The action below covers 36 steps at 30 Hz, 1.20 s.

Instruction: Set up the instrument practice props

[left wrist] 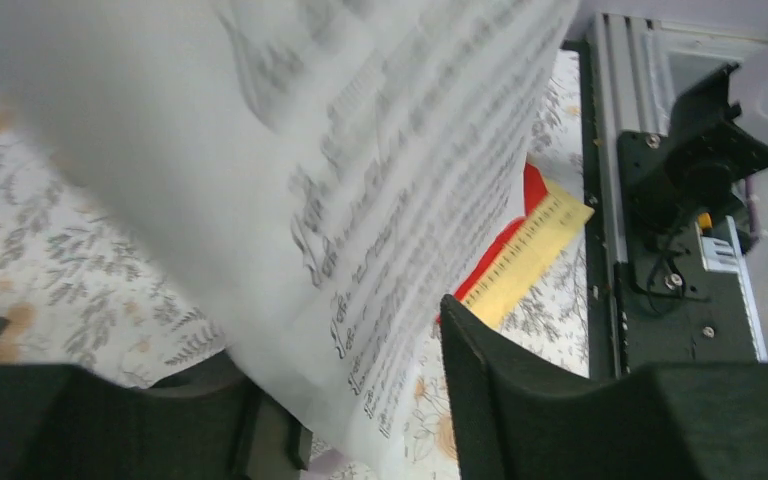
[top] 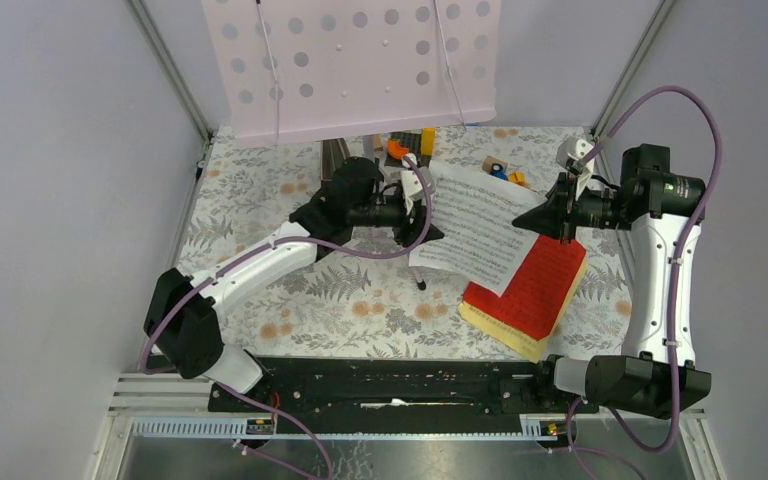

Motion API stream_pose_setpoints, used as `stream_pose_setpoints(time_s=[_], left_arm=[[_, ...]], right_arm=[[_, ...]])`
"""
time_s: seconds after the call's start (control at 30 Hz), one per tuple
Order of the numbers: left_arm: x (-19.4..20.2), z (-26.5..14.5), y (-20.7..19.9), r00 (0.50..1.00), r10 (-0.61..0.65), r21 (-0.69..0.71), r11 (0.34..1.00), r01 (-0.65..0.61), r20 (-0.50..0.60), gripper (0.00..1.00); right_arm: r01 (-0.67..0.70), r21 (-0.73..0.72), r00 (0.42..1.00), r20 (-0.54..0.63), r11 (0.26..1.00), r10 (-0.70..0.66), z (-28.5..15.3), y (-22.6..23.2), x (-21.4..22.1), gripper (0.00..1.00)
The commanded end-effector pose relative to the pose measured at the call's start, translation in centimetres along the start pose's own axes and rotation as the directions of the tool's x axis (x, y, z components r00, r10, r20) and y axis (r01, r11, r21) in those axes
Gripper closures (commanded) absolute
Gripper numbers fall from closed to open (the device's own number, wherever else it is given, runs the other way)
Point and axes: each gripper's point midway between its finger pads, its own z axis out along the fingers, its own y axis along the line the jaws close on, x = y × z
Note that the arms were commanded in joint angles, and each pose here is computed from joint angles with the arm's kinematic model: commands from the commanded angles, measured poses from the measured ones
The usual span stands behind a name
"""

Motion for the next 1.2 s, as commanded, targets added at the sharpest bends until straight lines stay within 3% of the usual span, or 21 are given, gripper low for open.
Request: stream_pose_setpoints(time_s=[0.0,0.17,0.23,0.37,0.5,0.57,0.83,1.17], left_arm=[[-2.0,-0.5,-2.6,0.994,-0.005,0.111,0.994,-0.007,0.108,0.57],[-2.7,-1.7,-3.4,0.994,-0.012,0.115,0.993,0.0,0.11,0.93],[-3.1,-2.4,-3.5,0.995,-0.028,0.089,0.996,0.02,0.094,1.0],[-4.0,-3.9,-3.3,0.994,-0.1,0.017,0.995,0.1,0.039,1.0],[-4.9,-5.7,-3.6,0.991,-0.134,-0.034,0.99,0.135,0.023,1.0],[-5.3,-6.5,-3.9,0.988,-0.154,-0.049,0.987,0.154,0.019,1.0],[-10.3,-9.2,-5.9,0.967,-0.25,-0.035,0.967,0.252,0.05,1.0],[-18.0,-12.3,-5.5,0.904,-0.384,-0.064,0.914,0.402,0.187,1.0]], right_arm=[[-0.016,0.012,0.999,0.031,1.0,0.016,0.0,0.1,-1.4,1.0],[-0.054,0.092,0.998,0.033,0.994,0.051,0.1,-1.8,-1.1,1.0],[-0.061,0.138,0.998,0.033,0.989,0.057,0.0,-2.9,-1.2,0.98],[-0.088,0.213,0.996,0.036,0.973,0.083,-0.2,-4.9,-1.5,0.75],[-0.131,0.283,0.991,0.035,0.95,0.126,-0.3,-6.9,-1.0,0.36],[-0.144,0.283,0.99,0.045,0.948,0.137,-0.2,-7.2,-1.0,0.25],[-0.102,0.335,0.992,0.108,0.937,0.069,-1.3,-6.4,-5.4,0.26],[-0.107,0.375,0.982,0.184,0.921,0.039,-2.3,-5.3,-13.8,0.29]])
